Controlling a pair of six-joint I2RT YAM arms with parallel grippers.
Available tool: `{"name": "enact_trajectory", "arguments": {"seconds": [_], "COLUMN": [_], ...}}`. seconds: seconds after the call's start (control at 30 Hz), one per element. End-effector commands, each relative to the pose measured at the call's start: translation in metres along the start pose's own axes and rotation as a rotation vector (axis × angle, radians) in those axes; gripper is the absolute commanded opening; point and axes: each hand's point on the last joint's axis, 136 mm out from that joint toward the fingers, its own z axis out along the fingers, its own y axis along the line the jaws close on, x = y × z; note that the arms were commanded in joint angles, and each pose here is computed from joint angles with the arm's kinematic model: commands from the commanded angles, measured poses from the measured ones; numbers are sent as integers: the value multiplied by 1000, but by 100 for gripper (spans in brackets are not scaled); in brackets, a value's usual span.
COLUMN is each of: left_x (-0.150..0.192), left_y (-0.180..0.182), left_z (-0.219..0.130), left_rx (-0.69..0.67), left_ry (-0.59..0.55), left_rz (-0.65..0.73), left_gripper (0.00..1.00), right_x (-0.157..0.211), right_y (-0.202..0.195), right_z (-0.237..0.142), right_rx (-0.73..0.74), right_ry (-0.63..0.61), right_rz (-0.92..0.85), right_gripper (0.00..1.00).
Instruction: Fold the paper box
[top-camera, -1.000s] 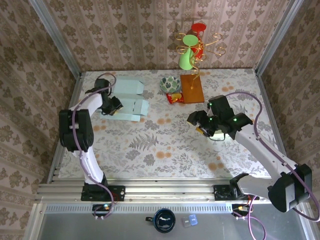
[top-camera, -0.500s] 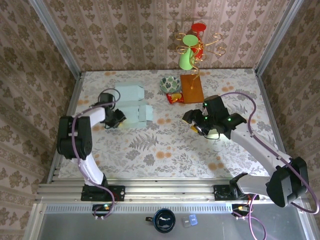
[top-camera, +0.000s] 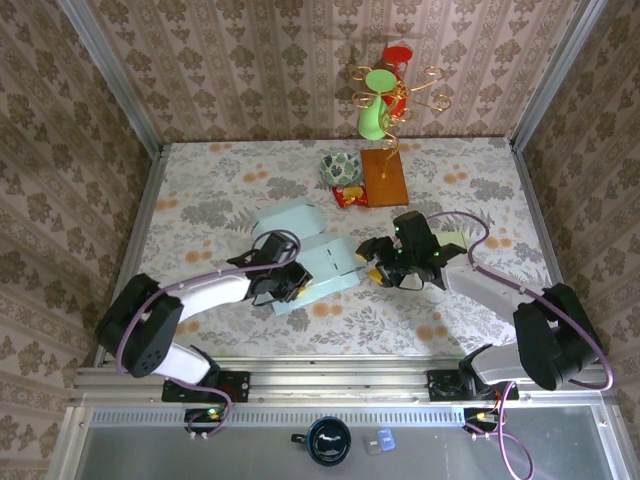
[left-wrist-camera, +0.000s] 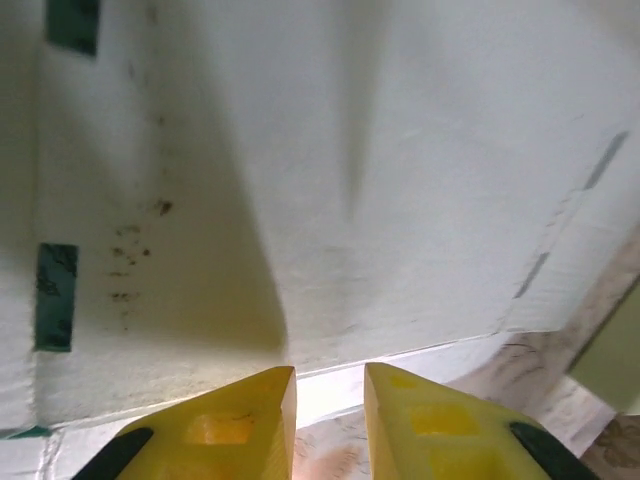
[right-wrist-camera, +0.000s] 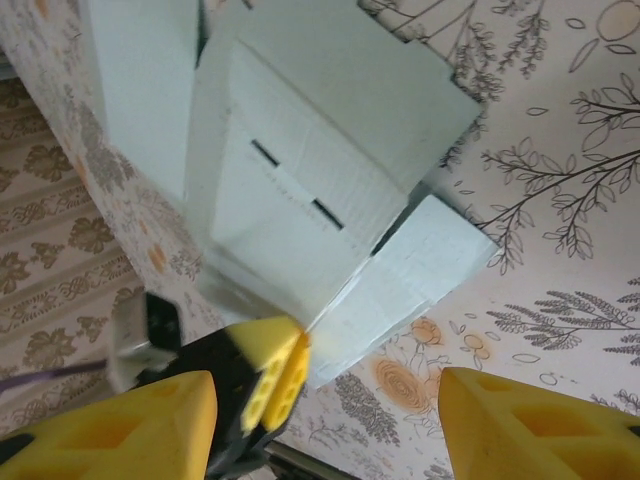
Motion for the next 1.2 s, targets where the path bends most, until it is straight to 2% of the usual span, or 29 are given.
{"name": "enact_trajectory", "arguments": {"seconds": [0.0,0.07,0.2,0.27,0.43,0.63,1.03,1.17], "left_x": [-35,-58,-109,-133,-167,-179,-167,-167], "left_y": [-27,-24,-18,-23,-28,-10,25,24], "left_z": [-40,-52,-53,-48,-27,1,25,25], "left_rx": [50,29,16,0,-97,-183,-260,-259], "left_ry": [-120,-142,-147,-128,-83,-52,10,9], "left_rz": [-26,0,24,81,255,306,318,324], "left_gripper": [27,27,27,27,27,27,27,27], "right_x": [-1,-4,-7,-8,-14,-17,-30,-33], "right_y": [12,3,2,2,-8,-21,-12,-6], "right_z": [4,14,32,41,51,66,76,79], "right_rx": [-59,-32,-48,-52,-46,-45,-97,-130], "right_ry": [-3,1,23,35,14,14,-36,-42], "right_rz": [-4,-1,17,37,88,130,103,105], "right_gripper": [62,62,61,60,59,59,54,46]}}
